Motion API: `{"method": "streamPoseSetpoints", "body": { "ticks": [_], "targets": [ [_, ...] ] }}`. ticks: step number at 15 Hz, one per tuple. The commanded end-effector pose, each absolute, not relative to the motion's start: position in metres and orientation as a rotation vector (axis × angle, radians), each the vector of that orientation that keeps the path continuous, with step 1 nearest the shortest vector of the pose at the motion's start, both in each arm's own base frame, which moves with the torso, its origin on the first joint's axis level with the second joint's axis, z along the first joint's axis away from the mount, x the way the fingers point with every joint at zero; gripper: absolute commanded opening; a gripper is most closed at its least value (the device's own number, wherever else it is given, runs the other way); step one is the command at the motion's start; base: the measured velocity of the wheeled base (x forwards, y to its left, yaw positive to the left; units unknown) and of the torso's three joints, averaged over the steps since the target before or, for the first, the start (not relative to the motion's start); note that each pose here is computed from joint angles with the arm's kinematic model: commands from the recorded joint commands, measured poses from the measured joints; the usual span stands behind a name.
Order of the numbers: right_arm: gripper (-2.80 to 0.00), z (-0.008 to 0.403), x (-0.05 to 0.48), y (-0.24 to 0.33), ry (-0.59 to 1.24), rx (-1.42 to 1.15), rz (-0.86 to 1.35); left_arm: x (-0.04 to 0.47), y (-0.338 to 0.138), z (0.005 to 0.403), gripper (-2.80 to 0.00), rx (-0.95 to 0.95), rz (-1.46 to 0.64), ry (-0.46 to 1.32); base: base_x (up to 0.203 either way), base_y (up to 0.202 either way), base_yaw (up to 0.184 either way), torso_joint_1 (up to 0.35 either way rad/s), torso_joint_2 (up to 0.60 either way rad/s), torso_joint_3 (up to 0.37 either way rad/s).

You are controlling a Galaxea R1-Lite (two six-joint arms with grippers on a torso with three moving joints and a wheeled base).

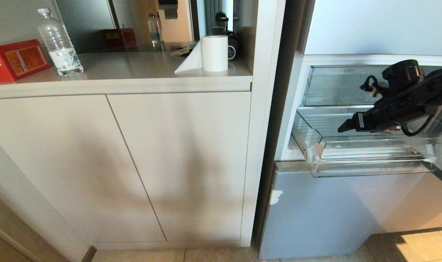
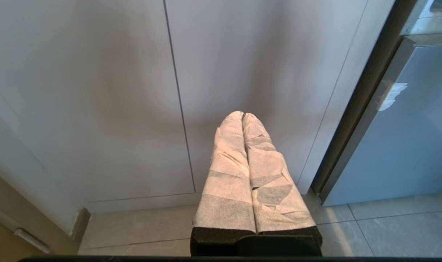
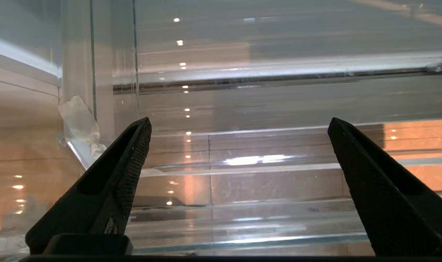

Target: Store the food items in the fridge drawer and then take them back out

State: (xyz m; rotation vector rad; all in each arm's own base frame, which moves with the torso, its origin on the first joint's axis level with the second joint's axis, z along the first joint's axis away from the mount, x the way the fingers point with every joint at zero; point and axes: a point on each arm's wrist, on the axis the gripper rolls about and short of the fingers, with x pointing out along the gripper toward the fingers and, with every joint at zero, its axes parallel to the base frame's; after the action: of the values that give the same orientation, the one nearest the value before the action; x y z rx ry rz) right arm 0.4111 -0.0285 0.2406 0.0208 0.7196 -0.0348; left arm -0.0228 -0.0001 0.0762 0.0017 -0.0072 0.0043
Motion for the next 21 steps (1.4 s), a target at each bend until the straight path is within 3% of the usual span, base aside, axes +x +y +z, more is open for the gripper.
{"method": "streamPoseSetpoints", "body": {
  "ticks": [1, 21],
  "targets": [
    [0.00, 0.246, 0.405, -0.033, 0.724, 0.023, -0.047, -0.023, 0.000, 0.076, -2.80, 0.002, 0.005, -0.008, 0.000, 0.000, 0.000, 0.000, 0.00, 0.000],
    [0.00, 0.260, 0.329, -0.048, 0.964, 0.064, -0.087, -0.023, 0.000, 0.076, -2.80, 0.002, 0.005, -0.006, 0.000, 0.000, 0.000, 0.000, 0.00, 0.000]
  ]
}}
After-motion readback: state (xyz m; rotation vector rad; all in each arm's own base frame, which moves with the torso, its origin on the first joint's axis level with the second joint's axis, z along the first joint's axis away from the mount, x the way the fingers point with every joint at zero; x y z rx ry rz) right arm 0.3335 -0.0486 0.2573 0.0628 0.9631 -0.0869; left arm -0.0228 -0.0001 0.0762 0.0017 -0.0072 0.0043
